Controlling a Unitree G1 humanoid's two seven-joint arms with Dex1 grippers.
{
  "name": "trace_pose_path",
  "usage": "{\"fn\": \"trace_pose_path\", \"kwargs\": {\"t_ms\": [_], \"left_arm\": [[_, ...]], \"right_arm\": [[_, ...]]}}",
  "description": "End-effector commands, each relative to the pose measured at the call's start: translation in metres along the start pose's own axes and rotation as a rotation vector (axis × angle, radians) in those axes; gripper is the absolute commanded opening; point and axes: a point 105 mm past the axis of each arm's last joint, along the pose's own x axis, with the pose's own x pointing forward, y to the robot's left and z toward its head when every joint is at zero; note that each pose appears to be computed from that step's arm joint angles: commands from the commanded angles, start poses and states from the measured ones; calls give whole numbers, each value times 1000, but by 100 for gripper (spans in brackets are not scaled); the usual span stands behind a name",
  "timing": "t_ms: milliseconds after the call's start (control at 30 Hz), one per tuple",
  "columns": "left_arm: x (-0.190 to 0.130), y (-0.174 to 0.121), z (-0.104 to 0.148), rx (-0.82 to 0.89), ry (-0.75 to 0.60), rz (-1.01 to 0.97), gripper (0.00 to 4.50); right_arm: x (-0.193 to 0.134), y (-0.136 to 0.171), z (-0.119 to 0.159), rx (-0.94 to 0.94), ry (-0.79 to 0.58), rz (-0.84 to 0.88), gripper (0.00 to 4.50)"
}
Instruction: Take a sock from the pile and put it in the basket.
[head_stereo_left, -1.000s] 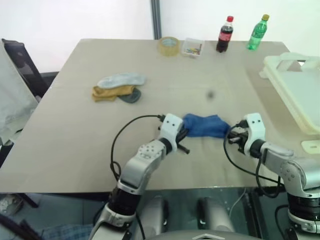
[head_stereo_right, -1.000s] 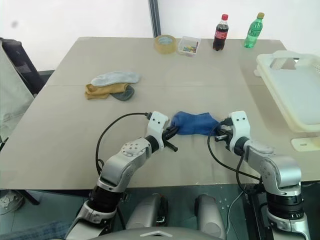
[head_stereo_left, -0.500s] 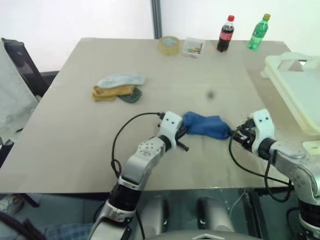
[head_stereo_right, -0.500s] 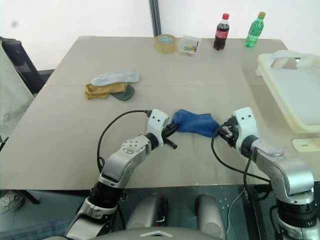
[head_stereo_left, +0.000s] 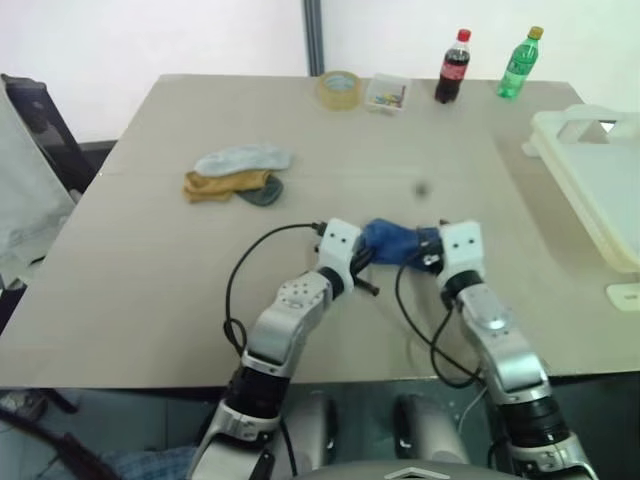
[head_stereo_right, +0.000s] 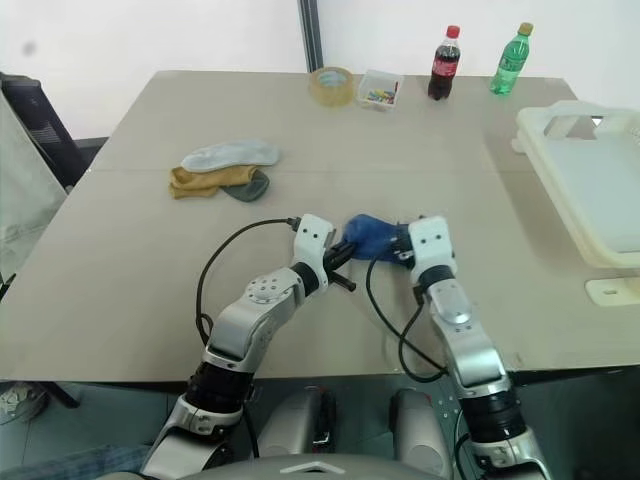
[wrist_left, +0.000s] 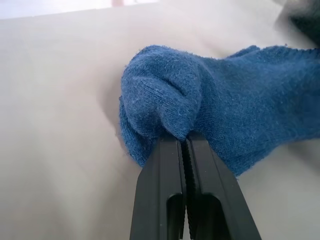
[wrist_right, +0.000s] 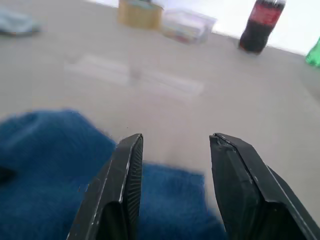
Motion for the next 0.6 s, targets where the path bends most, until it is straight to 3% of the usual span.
{"fn": "trace_pose_path", "kwargs": {"t_ms": [33,133,200,233,433,600], "left_arm": [[-4,3,0,-23,-7,29,0],[-5,2,-2,-50,-3,32,0],[-7,-2,-1,-79,-9,4,0],[-8,-4,0,-90,-14,-6,66],[-24,-3,4,-124,-17,-159,321],[-35,28,18,-279,-57,-221,321]], "right_arm": [[1,2,-6,40,-20,-51,213],[4,21,-23,48,31,2,213],[8,17,-31,41,52,-20,213],[9,13,-33,43,56,-41,220],[15,6,-33,20,34,-48,220],[18,9,-29,-34,4,-1,220]]}}
